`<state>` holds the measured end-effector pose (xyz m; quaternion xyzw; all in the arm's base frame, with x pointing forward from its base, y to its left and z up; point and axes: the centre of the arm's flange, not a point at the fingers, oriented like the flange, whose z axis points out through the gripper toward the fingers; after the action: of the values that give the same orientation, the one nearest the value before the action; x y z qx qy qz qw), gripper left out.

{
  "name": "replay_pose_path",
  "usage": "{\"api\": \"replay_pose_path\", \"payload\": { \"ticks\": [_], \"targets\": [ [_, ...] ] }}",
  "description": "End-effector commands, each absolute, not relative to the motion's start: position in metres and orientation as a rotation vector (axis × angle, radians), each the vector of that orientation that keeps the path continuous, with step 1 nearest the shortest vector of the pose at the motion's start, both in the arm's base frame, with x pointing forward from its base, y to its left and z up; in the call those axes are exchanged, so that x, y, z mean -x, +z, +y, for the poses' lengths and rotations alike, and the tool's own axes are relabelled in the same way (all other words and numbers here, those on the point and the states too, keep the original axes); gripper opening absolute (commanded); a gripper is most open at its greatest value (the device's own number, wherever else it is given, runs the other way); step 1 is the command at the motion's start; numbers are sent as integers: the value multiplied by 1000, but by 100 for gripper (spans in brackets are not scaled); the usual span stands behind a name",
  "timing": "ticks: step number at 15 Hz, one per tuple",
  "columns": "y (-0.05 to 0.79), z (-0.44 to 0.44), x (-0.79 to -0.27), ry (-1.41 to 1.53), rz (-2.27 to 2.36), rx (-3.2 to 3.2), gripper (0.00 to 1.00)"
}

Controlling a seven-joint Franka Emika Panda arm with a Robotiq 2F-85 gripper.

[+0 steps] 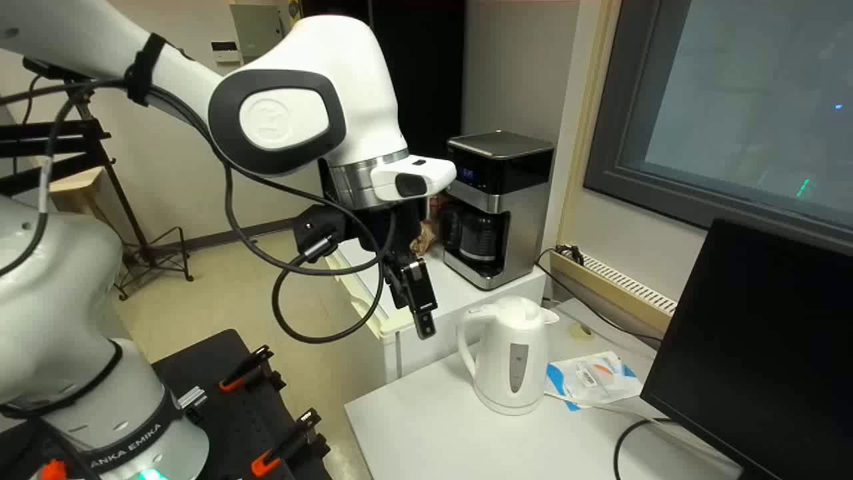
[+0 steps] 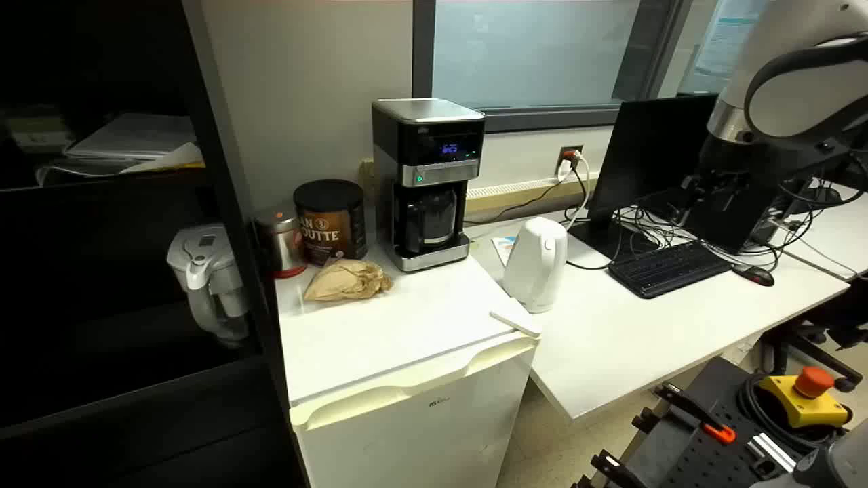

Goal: Press the switch on the kettle

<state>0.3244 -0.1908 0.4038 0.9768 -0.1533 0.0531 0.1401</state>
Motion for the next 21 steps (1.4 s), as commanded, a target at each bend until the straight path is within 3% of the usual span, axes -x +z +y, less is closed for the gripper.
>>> {"api": "replay_pose_path", "payload": {
  "ticks": [1, 10, 19, 20, 21],
  "targets": [
    [404, -191, -324, 153, -443, -2822, 100],
    [409, -182, -344, 176, -340, -2812, 100],
    [408, -152, -418, 184, 61, -2856, 100],
    [407, -150, -427, 180, 105, -2859, 75],
    [405, -148, -436, 176, 152, -2861, 74]
  ]
}}
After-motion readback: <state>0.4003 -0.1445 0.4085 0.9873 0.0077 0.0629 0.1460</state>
